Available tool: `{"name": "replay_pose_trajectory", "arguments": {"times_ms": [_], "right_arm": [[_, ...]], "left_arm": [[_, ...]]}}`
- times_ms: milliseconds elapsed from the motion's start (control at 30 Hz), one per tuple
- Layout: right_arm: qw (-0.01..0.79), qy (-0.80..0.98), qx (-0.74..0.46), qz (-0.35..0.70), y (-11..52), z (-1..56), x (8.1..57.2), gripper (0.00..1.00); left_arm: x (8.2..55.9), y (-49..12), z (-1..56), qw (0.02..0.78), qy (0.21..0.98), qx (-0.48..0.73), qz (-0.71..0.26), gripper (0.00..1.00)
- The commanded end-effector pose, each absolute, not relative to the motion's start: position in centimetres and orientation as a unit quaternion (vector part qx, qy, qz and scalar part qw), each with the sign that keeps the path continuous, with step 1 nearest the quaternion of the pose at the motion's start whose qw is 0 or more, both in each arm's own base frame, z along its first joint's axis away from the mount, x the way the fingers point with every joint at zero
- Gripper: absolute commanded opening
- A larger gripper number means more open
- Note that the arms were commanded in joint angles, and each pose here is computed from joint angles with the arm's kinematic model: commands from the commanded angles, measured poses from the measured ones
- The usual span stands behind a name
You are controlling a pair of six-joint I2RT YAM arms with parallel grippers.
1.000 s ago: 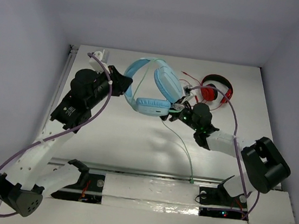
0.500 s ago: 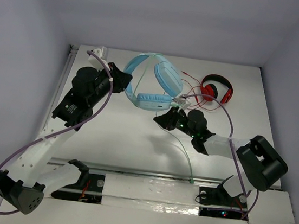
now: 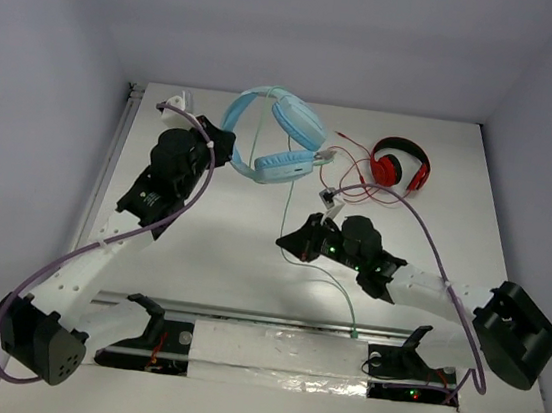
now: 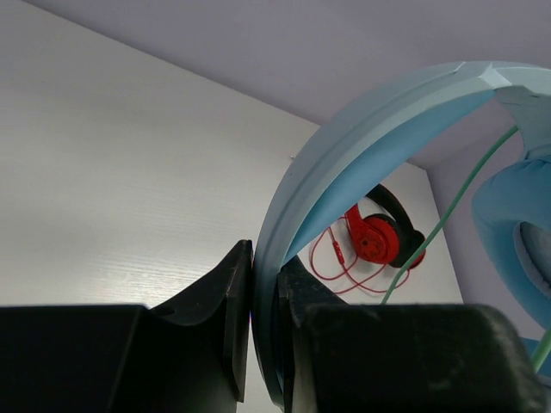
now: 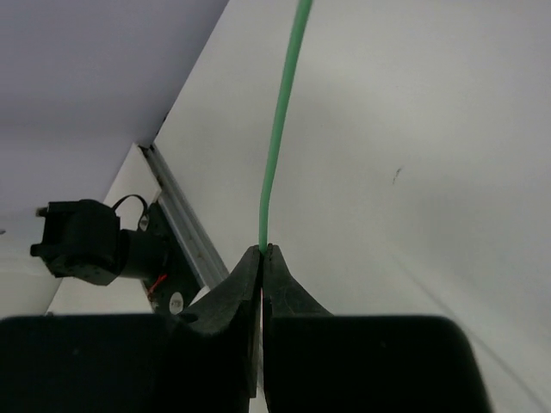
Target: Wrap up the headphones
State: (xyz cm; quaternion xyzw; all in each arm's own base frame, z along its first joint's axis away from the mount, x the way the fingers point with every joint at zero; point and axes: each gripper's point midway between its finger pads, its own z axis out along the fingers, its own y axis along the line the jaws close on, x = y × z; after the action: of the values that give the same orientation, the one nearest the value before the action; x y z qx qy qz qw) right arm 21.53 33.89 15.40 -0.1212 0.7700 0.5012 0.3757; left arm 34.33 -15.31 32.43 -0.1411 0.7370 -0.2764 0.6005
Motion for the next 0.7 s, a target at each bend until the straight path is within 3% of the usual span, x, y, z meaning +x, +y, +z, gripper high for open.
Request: {"name": "replay_pose_trajectory", "arguments": {"times_ms": [0, 200, 667], "right_arm": [[0.363, 0.782, -0.135, 0.488, 33.6, 15.9, 20.6, 0.00], [0.324, 0.802, -0.174, 0.471, 34.8, 15.7, 18.9, 0.00], [0.285, 0.810, -0.242, 0.451, 36.9, 19.4, 13.8, 0.00]], "left_arm": [[35.4, -14.5, 37.1, 0.653, 0.658, -0.195, -0.321, 0.00], [36.8, -14.5, 35.0, 0.645, 0.650, -0.234, -0.327, 0.00], [37.7, -13.0, 26.4, 0.626, 0.690, -0.272, -0.241, 0.00]]}}
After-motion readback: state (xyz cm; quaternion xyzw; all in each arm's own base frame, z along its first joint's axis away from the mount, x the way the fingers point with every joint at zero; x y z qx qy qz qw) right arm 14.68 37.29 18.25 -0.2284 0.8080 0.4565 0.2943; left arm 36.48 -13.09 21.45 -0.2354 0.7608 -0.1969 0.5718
